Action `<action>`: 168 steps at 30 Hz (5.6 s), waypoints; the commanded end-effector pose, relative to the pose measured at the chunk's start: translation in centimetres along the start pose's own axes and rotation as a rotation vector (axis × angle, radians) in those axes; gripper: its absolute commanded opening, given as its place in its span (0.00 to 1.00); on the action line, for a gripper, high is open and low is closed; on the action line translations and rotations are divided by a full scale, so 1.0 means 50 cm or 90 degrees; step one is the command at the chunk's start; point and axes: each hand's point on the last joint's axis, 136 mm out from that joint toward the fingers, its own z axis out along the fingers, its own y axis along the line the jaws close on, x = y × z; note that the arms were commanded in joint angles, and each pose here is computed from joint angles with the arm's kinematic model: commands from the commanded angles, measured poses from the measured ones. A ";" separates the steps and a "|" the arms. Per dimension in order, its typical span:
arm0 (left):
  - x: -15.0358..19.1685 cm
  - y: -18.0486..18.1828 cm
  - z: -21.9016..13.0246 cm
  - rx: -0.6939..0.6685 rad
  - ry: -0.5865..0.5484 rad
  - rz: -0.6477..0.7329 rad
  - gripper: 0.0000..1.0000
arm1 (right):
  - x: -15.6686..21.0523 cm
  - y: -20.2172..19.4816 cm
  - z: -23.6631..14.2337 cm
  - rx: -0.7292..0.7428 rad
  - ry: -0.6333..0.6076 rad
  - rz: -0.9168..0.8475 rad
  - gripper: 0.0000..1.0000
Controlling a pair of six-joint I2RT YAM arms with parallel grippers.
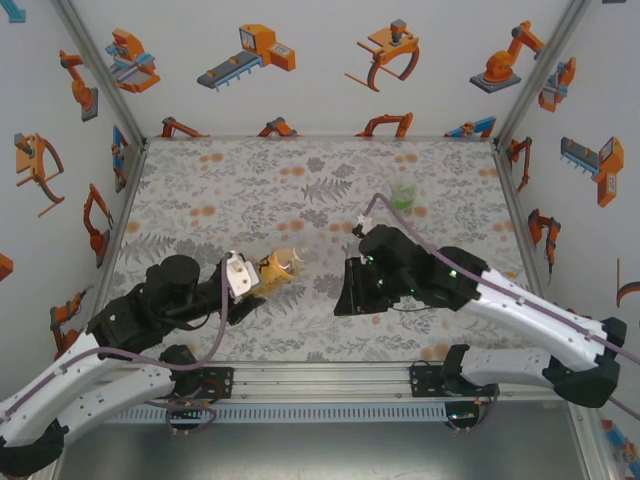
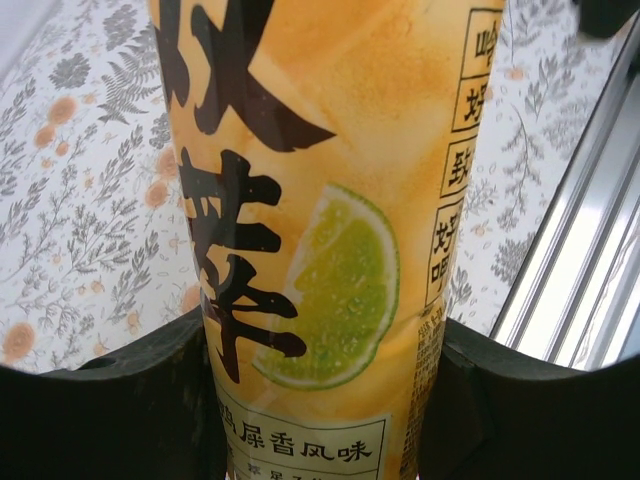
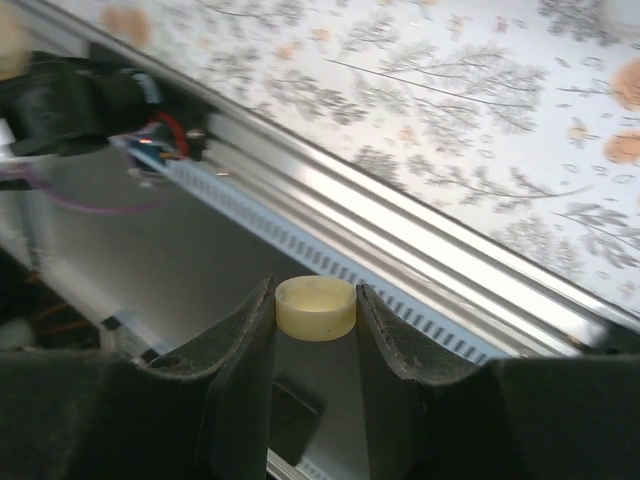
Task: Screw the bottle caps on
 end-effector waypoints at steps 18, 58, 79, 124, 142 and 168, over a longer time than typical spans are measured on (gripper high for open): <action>-0.068 -0.027 -0.053 0.057 -0.120 -0.112 0.00 | 0.059 -0.182 0.303 0.248 0.300 -0.070 0.07; -0.055 -0.038 -0.035 0.078 -0.096 -0.100 0.00 | 0.028 -0.216 0.306 0.261 -0.009 -0.083 0.41; -0.051 -0.040 -0.034 0.078 -0.094 -0.097 0.00 | 0.034 -0.228 0.296 0.277 -0.010 -0.066 0.30; 0.035 -0.176 0.005 0.334 0.083 0.136 0.00 | 0.045 0.233 -0.271 -0.433 -0.401 -0.784 0.00; 0.021 -0.161 0.010 0.291 0.045 0.116 0.00 | 0.065 0.237 -0.253 -0.457 -0.373 -0.783 0.00; 0.026 -0.221 0.009 0.424 0.083 0.043 0.00 | 0.091 0.235 -0.221 -0.352 -0.304 -0.940 0.00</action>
